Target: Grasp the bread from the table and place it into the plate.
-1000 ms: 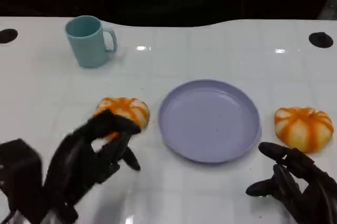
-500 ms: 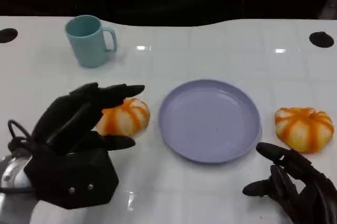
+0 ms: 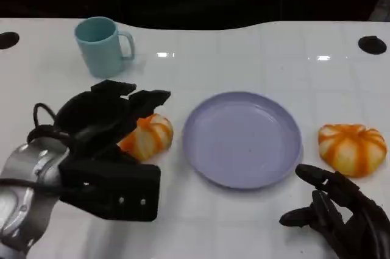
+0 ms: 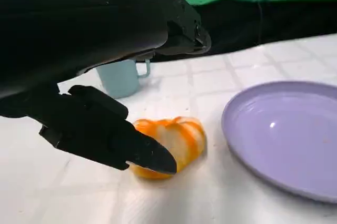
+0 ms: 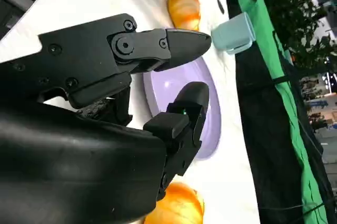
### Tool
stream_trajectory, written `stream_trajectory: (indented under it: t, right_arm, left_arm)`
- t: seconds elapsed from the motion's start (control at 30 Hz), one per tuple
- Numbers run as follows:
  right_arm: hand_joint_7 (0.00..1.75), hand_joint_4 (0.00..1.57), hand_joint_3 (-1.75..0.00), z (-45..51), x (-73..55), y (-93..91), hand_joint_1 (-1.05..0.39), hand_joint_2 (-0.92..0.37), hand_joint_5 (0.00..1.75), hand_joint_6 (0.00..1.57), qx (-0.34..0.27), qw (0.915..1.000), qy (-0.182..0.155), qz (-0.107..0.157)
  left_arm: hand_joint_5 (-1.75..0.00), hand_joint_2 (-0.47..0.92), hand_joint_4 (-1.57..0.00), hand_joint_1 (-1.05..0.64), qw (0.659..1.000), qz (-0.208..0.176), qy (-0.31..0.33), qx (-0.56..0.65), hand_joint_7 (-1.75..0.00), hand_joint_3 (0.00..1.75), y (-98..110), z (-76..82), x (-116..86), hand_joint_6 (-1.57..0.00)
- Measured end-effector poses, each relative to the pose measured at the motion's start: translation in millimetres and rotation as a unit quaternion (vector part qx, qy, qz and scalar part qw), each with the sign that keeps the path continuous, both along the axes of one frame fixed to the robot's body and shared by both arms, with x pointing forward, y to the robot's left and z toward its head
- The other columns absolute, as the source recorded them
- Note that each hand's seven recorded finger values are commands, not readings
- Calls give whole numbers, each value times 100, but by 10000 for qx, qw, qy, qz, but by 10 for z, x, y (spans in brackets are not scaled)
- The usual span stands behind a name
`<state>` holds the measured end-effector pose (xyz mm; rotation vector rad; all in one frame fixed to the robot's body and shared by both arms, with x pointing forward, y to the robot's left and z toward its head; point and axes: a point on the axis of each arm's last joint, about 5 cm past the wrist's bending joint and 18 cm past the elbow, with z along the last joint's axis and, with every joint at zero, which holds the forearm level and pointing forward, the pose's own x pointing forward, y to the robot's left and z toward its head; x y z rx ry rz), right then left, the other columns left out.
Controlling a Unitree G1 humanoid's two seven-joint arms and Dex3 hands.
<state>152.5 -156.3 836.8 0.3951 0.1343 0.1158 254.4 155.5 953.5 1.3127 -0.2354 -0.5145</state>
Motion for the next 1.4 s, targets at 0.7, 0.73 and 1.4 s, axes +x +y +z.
stream_trajectory:
  t: [0.7,0.73,1.4]
  right_arm:
    - [54,81,-31,9,-49,-17,-77,-92,102,89,-26,10000,-24,18]
    - [54,81,-31,8,-49,-17,-77,-92,102,89,-30,10000,-23,18]
    - [57,81,-33,36,-47,-21,-77,-92,105,88,-89,9999,-92,16]
  left_arm:
    - [-12,82,-11,-42,9887,603,1048,888,-1,1,-440,-547,522,-21]
    - [-12,84,-13,-45,9887,601,1037,902,-1,2,-443,-549,531,-22]
    - [-165,92,-67,-28,9915,971,755,433,-102,1,-446,-635,624,-81]
